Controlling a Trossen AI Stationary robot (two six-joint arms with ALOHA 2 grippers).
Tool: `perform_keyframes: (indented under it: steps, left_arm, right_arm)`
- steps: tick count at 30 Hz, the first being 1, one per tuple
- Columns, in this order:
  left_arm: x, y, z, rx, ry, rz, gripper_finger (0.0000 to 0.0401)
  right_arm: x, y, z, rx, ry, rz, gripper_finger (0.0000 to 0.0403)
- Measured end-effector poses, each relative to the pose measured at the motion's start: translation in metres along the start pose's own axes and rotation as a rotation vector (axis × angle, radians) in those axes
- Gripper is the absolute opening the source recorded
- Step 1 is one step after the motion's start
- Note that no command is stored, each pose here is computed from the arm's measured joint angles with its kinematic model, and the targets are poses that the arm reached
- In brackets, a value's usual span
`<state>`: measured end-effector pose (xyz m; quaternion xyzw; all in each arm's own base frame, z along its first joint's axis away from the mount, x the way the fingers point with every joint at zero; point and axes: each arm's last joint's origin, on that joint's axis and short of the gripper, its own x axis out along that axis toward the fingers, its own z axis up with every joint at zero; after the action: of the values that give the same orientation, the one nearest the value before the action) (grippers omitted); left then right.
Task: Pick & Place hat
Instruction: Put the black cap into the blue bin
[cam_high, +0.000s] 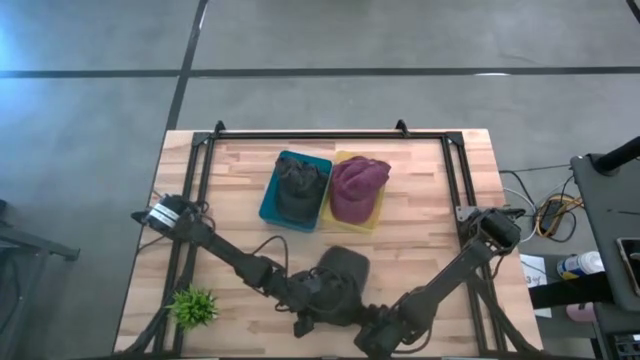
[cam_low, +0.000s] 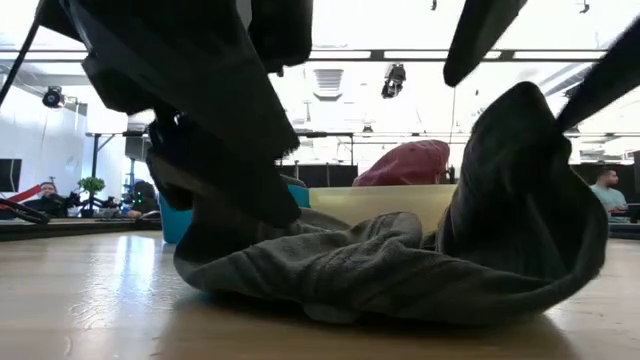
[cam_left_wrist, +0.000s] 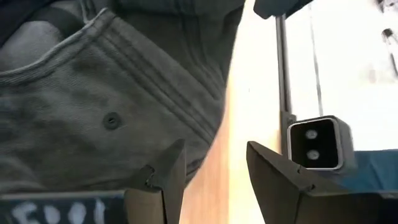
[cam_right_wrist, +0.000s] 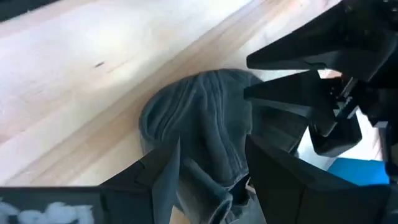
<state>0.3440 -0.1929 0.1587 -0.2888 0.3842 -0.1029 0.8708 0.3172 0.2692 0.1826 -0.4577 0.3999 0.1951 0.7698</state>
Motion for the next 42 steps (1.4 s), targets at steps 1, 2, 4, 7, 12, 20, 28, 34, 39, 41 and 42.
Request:
perform_keyframes:
  steps: [1,2,4,7,12,20,28,34,39,41,42]
  left_arm:
    - [0.000,0.000,0.000,0.003,0.001,0.001,0.0163]
    - [0.000,0.001,0.000,0.005,0.002,0.003,0.0163]
    - [0.000,0.001,0.001,0.030,-0.003,0.003,0.0163]
    - [0.000,0.005,0.004,0.071,-0.003,0.013,0.0163]
    - [0.000,0.011,0.011,0.080,-0.013,0.020,0.0163]
    - [-0.001,0.012,0.014,0.074,-0.026,0.015,0.0163]
    - [-0.001,0.012,0.016,0.023,-0.052,0.018,0.0163]
    - [-0.001,0.013,0.019,-0.011,-0.126,0.066,0.0163]
    - [-0.002,0.011,0.022,-0.017,-0.159,0.046,0.0163]
    - [-0.002,0.010,0.022,-0.026,-0.161,0.044,0.0163]
    - [-0.002,0.010,0.022,-0.030,-0.161,0.043,0.0163]
  right_arm:
    - [0.000,0.000,-0.001,0.004,0.007,0.003,0.0178]
    - [0.001,0.000,-0.004,0.000,0.022,0.008,0.0178]
    - [0.006,0.003,-0.010,-0.023,0.059,0.024,0.0178]
    - [0.007,0.002,-0.014,-0.030,0.084,0.032,0.0178]
    - [0.011,0.008,-0.022,-0.070,0.120,0.057,0.0178]
    - [0.004,0.010,-0.032,-0.117,0.216,0.088,0.0178]
    - [-0.001,0.018,-0.043,-0.214,0.290,0.129,0.0178]
    - [-0.016,0.025,-0.041,-0.192,0.273,0.124,0.0178]
    - [-0.025,0.032,-0.035,-0.208,0.240,0.120,0.0178]
    - [-0.022,0.036,-0.040,-0.188,0.256,0.125,0.0178]
    - [-0.019,0.039,-0.043,-0.189,0.262,0.126,0.0178]
